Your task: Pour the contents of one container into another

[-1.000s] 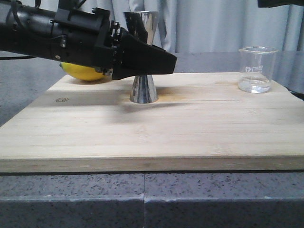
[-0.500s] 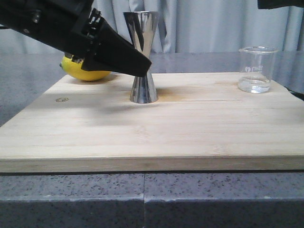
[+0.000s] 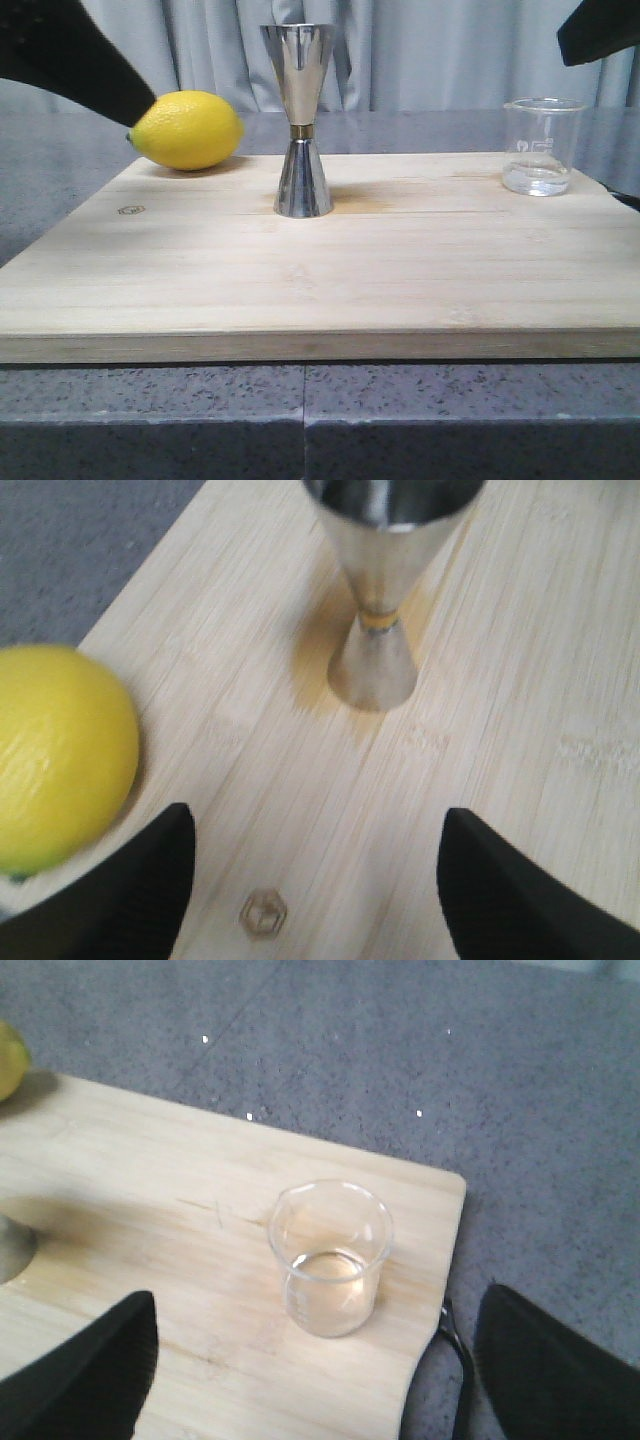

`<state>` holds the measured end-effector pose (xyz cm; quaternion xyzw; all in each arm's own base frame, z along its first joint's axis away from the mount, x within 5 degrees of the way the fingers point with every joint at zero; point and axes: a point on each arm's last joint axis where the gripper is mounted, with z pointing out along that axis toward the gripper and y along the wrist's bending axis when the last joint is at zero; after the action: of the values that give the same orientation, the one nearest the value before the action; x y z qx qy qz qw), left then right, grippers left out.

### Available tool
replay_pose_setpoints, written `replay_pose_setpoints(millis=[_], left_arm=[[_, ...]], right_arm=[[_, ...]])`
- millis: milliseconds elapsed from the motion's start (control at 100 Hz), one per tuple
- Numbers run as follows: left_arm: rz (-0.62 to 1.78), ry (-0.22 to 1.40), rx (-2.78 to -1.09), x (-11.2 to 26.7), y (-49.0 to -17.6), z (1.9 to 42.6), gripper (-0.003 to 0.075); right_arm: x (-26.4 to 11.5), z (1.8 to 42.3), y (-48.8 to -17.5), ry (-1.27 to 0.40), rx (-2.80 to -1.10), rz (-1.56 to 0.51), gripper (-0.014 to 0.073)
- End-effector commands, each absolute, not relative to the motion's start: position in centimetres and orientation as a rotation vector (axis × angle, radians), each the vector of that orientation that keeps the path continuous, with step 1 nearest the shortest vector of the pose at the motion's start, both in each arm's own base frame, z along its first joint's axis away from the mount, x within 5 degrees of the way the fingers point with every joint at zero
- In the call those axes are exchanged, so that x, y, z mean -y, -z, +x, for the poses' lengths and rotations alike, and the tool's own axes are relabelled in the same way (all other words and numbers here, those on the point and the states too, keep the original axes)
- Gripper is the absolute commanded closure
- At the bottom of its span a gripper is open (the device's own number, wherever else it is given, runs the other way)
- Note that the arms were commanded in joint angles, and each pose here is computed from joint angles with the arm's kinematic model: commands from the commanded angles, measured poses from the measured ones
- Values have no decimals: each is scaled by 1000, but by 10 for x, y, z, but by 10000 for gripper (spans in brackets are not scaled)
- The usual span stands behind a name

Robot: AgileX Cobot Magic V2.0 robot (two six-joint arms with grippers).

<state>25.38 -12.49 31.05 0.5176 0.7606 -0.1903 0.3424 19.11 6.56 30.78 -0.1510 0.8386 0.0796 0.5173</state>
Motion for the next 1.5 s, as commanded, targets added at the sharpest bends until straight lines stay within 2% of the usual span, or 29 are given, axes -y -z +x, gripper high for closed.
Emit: replay_pose_setpoints(millis=[0, 170, 260, 570, 770, 990, 1240, 1340, 1490], left_arm=[[1207, 399, -2032, 111, -337, 242, 244], [913, 214, -2215, 82, -355, 225, 251], [692, 190, -2295, 68, -363, 216, 270], [330, 133, -2329, 35, -377, 177, 310], [246, 125, -2265, 24, -376, 145, 356], [211, 138, -2174, 20, -371, 111, 453], [209, 138, -2158, 19, -365, 102, 555], [209, 138, -2157, 19, -366, 102, 580], [209, 138, -2154, 19, -366, 103, 608]], right_arm=[[-64, 190, -332, -191, -1985, -351, 9], [-63, 186, -338, -192, -2075, -360, 9], [-62, 183, -342, -206, -2123, -333, 9], [-40, 169, -350, -172, -2177, -180, 9], [-27, 142, -357, -139, -2195, -134, 9], [-20, 115, -363, -123, -2130, -133, 9], [-17, 105, -367, -108, -2086, -134, 15], [-17, 105, -366, -102, -2090, -136, 90], [-17, 105, -366, -102, -2090, -136, 358]])
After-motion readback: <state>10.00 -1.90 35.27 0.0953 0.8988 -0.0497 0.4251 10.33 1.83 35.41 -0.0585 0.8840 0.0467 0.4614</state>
